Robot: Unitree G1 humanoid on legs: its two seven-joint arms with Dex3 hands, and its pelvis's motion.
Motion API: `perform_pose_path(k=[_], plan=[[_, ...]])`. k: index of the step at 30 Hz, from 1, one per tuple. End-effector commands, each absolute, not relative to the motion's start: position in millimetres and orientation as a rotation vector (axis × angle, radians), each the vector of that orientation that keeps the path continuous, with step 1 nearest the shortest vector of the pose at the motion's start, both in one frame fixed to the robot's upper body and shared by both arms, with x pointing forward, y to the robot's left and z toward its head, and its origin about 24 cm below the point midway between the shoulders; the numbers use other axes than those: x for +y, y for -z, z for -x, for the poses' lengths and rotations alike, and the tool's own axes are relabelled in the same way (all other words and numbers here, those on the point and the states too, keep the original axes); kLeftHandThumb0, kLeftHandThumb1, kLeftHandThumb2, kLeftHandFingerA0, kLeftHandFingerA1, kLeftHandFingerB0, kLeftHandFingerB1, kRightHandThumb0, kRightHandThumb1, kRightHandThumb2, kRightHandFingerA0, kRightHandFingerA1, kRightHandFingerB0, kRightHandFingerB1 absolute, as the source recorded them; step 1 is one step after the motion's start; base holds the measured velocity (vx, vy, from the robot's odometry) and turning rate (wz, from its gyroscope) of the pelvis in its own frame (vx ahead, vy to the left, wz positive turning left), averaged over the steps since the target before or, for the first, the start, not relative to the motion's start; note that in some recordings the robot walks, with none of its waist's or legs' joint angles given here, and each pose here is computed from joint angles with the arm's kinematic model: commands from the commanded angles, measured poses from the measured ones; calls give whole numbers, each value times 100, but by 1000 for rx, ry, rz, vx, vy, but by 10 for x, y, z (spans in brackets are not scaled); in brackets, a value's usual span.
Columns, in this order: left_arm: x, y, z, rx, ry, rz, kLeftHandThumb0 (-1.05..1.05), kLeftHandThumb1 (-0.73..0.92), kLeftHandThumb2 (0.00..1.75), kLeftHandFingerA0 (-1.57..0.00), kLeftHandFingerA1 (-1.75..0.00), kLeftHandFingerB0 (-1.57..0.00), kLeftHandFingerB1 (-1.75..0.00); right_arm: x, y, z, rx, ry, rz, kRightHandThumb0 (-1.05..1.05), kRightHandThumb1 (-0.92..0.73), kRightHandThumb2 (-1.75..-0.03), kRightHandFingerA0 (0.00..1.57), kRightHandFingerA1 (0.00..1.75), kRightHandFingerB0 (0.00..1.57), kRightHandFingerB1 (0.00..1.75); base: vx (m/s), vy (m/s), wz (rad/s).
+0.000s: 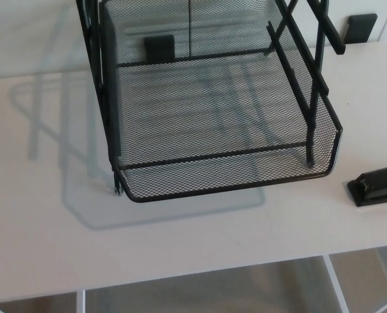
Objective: The robot walks towards a desk on which a file tray is kept in the middle and a stapler is kept to its right. The robot lifts the stapler using its right hand and places it on the file tray.
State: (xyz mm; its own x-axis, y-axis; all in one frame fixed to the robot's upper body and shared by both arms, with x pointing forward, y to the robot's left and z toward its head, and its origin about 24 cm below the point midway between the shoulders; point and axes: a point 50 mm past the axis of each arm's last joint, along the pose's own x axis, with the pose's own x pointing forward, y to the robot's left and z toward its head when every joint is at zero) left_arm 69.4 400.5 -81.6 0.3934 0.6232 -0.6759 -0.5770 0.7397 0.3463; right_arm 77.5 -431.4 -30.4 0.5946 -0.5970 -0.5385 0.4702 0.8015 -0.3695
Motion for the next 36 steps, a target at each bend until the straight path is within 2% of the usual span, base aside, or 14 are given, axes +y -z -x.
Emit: perform_pose_path(k=[1,2,6,12,13,14,15,16,19,20,26,28,33,36], plan=[[4066,758,-707,835,-780,-4,-105,78,93,-36,-175,-1,-128,-4517,-43,-1077,516,720,41,-85,-51,-81,0,3,0,8,0,0,0],[4067,753,-716,829,-776,-7,-105,71,102,-38,-175,-5,-173,-4559,-207,-1243,364,784,44,-57,-55,-71,0,14,0,1,0,0,0],[4058,738,-782,814,-746,-25,-105,74,103,-37,-175,-1,-174,-4654,-634,-1580,268,831,86,-84,-53,-86,0,9,0,5,0,0,0],[4014,759,-845,808,-729,-12,-105,73,102,-32,-175,0,-123,-4637,-1331,-2018,48,771,207,-91,-48,-100,0,21,0,18,8,-4,3],[4006,766,-849,810,-729,-7,-105,50,133,-56,-129,-6,-80,-4629,-1442,-2073,11,761,301,-105,-54,-68,0,73,0,48,0,0,0],[4005,766,-849,811,-724,-11,-105,75,101,-29,-175,0,-135,-4630,-1518,-2123,15,748,326,-105,-37,-94,0,87,0,57,0,0,0],[4008,761,-851,812,-718,-17,-105,51,134,-53,-128,-11,-84,-4623,-1664,-2219,22,721,374,-64,13,-79,6,75,0,69,0,0,0],[4012,758,-849,812,-717,-17,-105,51,134,-60,-132,-11,-84,-4604,-1748,-2280,26,689,410,-105,-58,-64,0,110,0,61,0,0,0],[4025,750,-837,820,-720,-29,-105,50,134,-62,-133,-10,-83,-4522,-1887,-2428,3,592,466,-104,-56,-59,0,67,0,51,0,0,0],[4030,746,-845,817,-725,-24,-105,53,136,-58,-130,-6,-79,-4474,-1930,-2484,6,544,513,-92,-48,-97,0,49,0,40,0,0,0],[4013,757,-864,813,-716,-6,-105,52,134,-61,-132,-13,-86,-3954,-2141,-2709,12,150,794,-72,-34,-73,0,39,0,21,0,0,0],[3992,768,-874,821,-694,-37,-105,72,104,-37,-175,0,-138,-3754,-2057,-2744,38,-28,939,-64,-37,-78,0,31,2,10,0,0,0],[3979,778,-874,821,-686,-30,-105,51,134,-71,-138,-10,-84,-3636,-1916,-2779,172,-168,1058,-69,-40,-73,0,6,0,0,0,0,0],[3979,773,-886,814,-683,-23,-105,77,96,-37,-168,0,-113,-3573,-1826,-2819,276,-215,1152,-71,-42,-75,0,0,0,4,0,0,0]])
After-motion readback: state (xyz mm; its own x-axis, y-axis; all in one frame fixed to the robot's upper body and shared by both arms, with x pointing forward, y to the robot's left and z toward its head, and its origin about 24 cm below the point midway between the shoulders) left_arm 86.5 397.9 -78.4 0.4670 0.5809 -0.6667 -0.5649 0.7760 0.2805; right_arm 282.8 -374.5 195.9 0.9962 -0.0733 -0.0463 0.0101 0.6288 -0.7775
